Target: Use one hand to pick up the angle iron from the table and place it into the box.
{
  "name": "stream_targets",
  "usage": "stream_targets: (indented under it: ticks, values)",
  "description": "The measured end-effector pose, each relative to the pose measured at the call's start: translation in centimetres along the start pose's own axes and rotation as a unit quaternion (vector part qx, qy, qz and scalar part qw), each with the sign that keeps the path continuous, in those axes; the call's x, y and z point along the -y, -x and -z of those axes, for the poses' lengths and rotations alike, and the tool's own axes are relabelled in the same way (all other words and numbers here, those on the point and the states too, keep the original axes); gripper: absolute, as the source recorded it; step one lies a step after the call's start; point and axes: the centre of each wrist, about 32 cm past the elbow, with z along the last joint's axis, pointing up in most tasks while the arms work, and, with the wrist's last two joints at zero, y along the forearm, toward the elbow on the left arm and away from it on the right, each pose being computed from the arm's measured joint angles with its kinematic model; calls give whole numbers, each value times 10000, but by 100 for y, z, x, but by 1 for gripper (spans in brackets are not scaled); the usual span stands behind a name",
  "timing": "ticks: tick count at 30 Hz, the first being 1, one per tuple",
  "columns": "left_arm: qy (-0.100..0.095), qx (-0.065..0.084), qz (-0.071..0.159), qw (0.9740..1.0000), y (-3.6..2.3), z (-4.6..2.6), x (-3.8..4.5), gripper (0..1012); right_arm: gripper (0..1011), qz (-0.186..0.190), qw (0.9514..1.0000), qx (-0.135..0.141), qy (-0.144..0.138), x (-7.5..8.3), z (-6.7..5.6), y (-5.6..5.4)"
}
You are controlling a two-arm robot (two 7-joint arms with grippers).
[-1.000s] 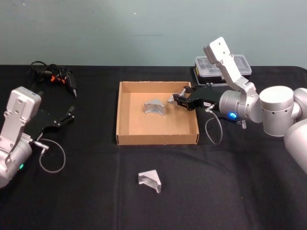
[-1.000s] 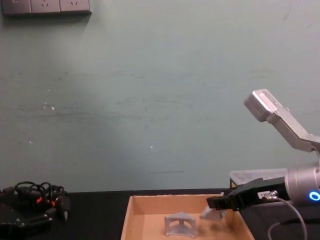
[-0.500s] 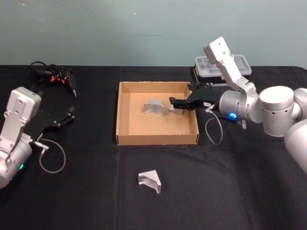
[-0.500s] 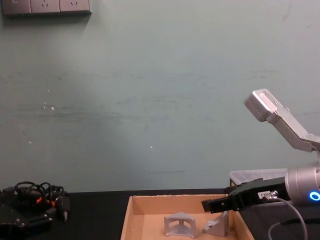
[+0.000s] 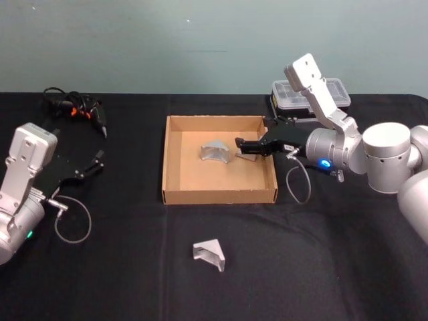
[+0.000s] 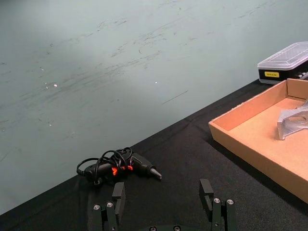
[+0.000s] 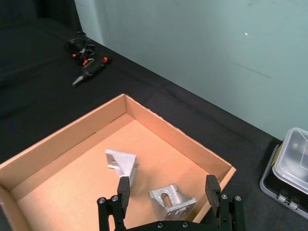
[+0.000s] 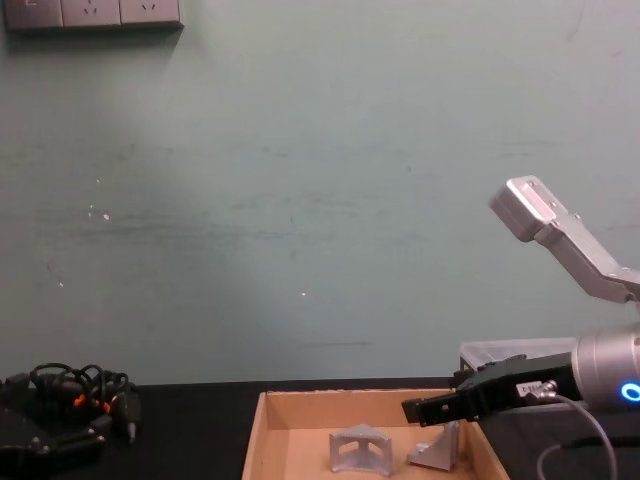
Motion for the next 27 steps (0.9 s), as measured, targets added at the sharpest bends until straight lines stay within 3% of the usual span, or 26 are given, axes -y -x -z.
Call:
stream_targets:
  ticks: [12, 17, 27]
  values:
    - [0, 0, 0, 10000, 0, 0, 0, 1011, 1000, -367, 9989, 104, -270, 341, -25, 151]
    - [0, 0, 0, 10000, 0, 0, 0, 1011, 1000, -615, 9975, 145, -317, 564, -6, 261]
    - [0, 0, 0, 10000, 0, 0, 0, 1011, 1000, -1030, 9944, 186, -140, 1067, 135, 475]
